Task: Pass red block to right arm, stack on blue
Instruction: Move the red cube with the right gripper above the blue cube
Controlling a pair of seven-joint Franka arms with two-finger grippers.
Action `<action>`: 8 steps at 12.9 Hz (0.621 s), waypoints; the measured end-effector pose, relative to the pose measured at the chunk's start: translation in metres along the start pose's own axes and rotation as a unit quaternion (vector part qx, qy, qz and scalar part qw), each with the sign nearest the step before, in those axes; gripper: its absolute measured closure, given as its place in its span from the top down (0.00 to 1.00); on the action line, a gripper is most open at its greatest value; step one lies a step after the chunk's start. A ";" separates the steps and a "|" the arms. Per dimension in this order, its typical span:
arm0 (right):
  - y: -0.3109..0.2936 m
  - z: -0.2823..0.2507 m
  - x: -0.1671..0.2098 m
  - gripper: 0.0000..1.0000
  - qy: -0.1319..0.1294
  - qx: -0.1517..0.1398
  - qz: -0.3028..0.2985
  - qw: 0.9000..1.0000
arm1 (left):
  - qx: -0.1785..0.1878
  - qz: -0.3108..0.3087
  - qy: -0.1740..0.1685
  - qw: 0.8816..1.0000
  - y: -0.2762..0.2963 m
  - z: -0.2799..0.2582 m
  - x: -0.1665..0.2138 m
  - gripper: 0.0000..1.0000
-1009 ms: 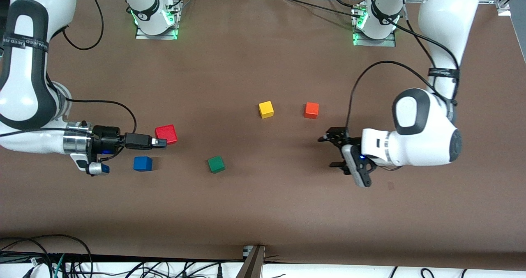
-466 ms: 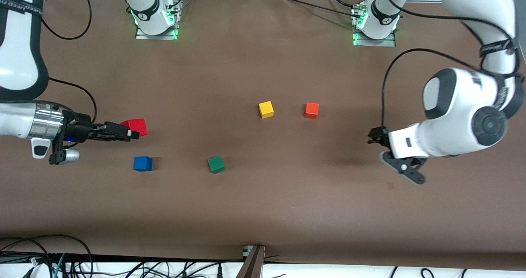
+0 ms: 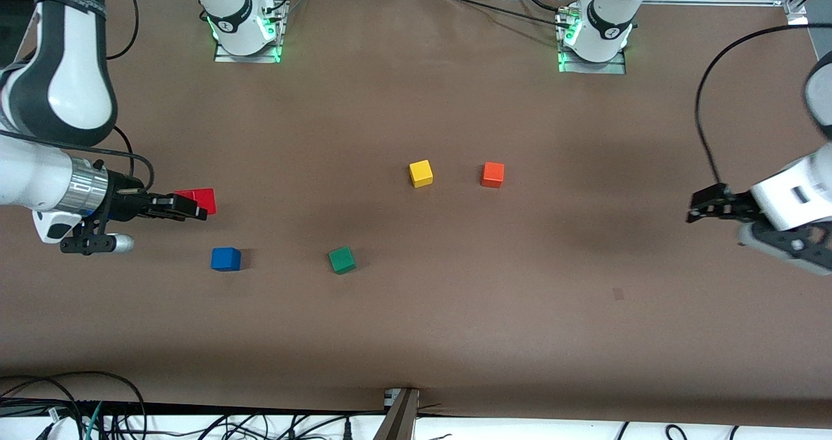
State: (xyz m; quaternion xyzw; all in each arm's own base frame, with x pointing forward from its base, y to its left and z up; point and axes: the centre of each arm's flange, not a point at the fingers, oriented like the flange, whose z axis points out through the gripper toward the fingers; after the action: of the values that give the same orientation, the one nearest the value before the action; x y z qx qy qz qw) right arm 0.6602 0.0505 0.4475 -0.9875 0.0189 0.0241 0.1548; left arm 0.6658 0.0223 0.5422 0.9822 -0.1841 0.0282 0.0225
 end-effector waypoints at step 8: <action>0.008 0.038 0.004 0.56 0.067 -0.073 -0.016 0.995 | -0.023 -0.142 -0.062 0.988 0.036 -0.032 -0.051 1.00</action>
State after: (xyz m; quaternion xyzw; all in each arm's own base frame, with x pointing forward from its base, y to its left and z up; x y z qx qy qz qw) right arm 0.6619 0.0539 0.4086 -0.9957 0.0112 -0.0437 0.0806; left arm 0.6034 0.0086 0.5724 0.9975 -0.0441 -0.0403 0.0369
